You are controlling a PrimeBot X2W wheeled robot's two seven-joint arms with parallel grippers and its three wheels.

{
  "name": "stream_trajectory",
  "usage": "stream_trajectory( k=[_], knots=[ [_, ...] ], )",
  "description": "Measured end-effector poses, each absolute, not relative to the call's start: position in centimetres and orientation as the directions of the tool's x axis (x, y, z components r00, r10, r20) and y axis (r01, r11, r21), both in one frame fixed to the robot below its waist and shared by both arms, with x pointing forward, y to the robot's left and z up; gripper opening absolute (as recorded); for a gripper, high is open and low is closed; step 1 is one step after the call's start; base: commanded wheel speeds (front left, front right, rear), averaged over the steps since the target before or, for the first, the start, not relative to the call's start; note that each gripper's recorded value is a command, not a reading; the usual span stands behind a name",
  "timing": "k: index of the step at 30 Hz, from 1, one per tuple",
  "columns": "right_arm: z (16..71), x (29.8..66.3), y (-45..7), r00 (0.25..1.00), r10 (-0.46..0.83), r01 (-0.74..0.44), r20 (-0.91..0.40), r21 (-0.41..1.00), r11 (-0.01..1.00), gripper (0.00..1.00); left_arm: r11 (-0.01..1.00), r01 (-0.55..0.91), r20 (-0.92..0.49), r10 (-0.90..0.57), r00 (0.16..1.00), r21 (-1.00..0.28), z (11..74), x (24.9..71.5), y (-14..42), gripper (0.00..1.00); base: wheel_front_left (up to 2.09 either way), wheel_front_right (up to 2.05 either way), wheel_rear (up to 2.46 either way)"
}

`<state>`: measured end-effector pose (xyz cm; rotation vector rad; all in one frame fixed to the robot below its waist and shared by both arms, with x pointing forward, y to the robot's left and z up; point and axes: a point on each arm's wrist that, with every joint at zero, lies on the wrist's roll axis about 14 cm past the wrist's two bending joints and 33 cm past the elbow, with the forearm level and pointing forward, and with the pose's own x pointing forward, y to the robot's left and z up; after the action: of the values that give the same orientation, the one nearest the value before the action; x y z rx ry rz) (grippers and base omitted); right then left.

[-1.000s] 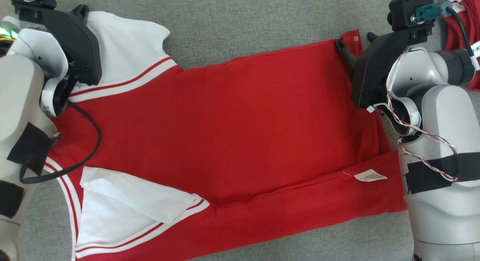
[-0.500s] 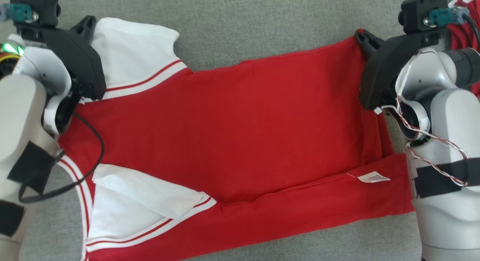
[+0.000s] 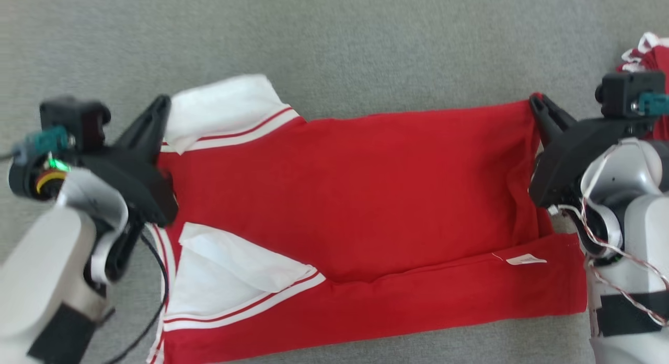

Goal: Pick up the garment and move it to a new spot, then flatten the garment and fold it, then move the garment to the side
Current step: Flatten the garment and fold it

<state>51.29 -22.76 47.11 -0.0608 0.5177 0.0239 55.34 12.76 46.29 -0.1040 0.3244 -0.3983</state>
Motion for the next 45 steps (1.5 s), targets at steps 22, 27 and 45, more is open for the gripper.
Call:
stream_trajectory(
  k=[22, 27, 45],
  knots=[
    [45.3, 43.5, -24.4, 0.851, -0.07, 0.073, -0.52, -0.016, 0.997, 0.0, 0.917, 0.23, -0.309, -0.334, 0.89, -0.327, 45.5, 40.6, 12.6, 0.0, 0.0, 0.0, 0.0],
    [45.0, 42.7, -24.7, 0.839, -0.086, 0.084, -0.537, -0.028, 0.996, 0.0, 0.916, 0.188, -0.334, -0.312, 0.89, -0.353, 45.1, 39.0, 12.8, 0.0, 0.0, 0.0, 0.0],
    [42.8, 38.5, -24.4, 0.764, -0.09, 0.111, -0.639, -0.007, 0.994, 0.35, 0.929, 0.112, -0.482, -0.283, 0.829, -0.352, 42.1, 34.4, 13.2, 0.49, 0.0, 0.0, 0.0]
  ],
)
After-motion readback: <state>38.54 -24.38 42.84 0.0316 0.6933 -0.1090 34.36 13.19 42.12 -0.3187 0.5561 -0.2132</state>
